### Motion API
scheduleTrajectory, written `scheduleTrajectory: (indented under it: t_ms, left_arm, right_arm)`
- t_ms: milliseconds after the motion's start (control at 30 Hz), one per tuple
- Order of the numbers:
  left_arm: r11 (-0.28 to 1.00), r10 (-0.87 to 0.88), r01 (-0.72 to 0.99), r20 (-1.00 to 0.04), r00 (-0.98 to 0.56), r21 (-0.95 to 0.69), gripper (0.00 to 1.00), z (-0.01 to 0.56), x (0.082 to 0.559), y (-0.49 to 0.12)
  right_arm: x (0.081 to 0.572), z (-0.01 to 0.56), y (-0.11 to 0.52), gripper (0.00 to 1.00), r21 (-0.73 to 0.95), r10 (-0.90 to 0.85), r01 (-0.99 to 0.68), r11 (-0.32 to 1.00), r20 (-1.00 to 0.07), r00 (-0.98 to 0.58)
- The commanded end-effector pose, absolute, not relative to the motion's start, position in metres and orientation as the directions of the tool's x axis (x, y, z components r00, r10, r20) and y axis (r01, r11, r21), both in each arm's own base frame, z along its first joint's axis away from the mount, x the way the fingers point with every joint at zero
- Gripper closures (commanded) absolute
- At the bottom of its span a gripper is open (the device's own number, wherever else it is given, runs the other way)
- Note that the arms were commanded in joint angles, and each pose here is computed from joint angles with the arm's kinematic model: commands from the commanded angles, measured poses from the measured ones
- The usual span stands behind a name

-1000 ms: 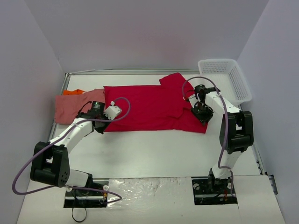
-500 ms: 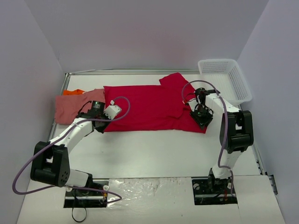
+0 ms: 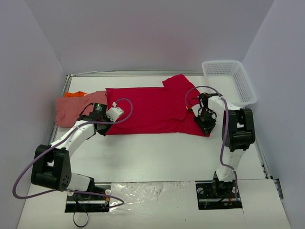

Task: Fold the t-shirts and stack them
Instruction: Fold the flattened tshirt in 1/3 of the way

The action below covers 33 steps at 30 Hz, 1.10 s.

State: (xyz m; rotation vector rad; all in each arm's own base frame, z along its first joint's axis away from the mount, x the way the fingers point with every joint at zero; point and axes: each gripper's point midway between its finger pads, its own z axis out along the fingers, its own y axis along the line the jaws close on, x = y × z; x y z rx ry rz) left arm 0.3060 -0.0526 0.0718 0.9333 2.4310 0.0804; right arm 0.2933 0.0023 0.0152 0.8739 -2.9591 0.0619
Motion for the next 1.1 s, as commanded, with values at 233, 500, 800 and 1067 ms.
scheduleTrajectory:
  t_ms: [233,500,800,1067]
  left_arm:
    - [0.776,0.619,0.579,-0.475,-0.626,0.249,0.98,0.075,0.313,-0.050]
    - [0.779,0.614,0.574,-0.496,-0.614,0.253,0.98,0.079,0.318,-0.053]
    - [0.782,0.605,0.576,-0.509,-0.613,0.236,0.98,0.075,0.318,-0.057]
    - [0.766,0.603,0.615,-0.546,-0.582,0.189,0.98,0.059,0.322,-0.073]
  right_arm:
    - [0.292,0.027,-0.007,0.90,-0.032,-0.530,-0.533,0.846,0.070,-0.845]
    - [0.295,0.034,-0.016,0.99,-0.064,-0.518,-0.522,0.850,0.068,-0.852]
    - [0.310,0.044,-0.014,1.00,-0.077,-0.508,-0.509,0.857,0.036,-0.861]
    - [0.311,0.042,-0.013,1.00,-0.072,-0.506,-0.507,0.859,0.036,-0.862]
